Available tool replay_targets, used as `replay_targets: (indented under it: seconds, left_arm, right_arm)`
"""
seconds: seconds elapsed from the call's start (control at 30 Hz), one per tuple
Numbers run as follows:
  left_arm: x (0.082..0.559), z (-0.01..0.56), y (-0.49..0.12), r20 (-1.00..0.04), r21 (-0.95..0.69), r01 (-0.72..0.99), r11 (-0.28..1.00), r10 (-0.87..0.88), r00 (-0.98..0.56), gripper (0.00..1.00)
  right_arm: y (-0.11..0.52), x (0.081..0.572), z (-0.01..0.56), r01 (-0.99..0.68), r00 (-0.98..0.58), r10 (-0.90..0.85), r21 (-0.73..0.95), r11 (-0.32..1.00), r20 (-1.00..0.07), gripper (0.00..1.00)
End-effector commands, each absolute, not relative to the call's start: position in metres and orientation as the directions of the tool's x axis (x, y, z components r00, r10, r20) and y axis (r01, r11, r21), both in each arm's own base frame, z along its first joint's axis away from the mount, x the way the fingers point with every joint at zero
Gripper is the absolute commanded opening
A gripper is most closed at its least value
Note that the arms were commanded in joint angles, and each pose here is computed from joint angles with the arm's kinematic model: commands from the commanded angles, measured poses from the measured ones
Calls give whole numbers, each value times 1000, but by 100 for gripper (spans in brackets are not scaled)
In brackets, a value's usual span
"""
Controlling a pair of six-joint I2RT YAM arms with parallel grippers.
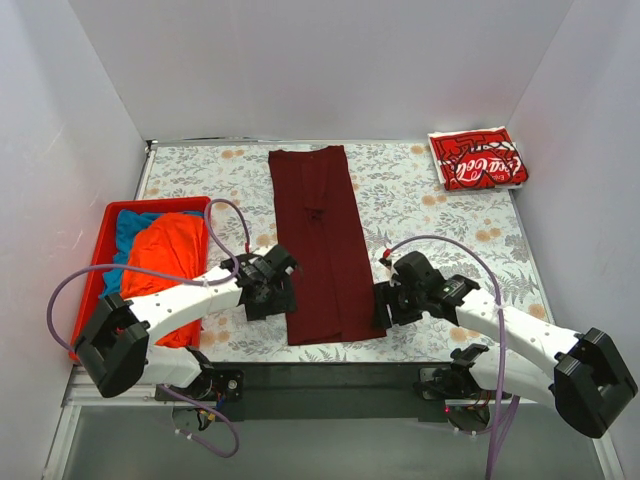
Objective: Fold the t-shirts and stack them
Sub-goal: Fold the tshirt
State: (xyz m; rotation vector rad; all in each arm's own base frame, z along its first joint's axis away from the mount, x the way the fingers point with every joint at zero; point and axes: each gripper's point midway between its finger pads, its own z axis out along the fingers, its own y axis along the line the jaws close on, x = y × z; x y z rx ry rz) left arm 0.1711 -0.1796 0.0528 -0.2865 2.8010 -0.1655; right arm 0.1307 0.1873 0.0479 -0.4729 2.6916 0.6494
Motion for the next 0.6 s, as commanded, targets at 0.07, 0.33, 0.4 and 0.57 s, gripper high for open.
replay_targets:
  seconds: [0.07, 0.33, 0.4, 0.57]
  left_arm:
    - [140, 52, -192, -231, -210, -246, 946, -292, -928, 62]
    - [127, 42, -198, -211, -179, -251, 951, -286, -935, 57]
    - [124, 42, -198, -211, -176, -254, 951, -289, -934, 57]
    - [122, 42, -195, -214, -169, -260, 951, -293, -932, 57]
  right_arm:
    - [187, 122, 33, -361, -911, -225, 406, 839, -345, 62]
    - [189, 117, 17, -347, -924, -228, 426, 835, -307, 52]
    - [189, 117, 18, -345, -925, -224, 430, 834, -307, 52]
    - [189, 122, 21, -339, -923, -208, 423, 841, -325, 52]
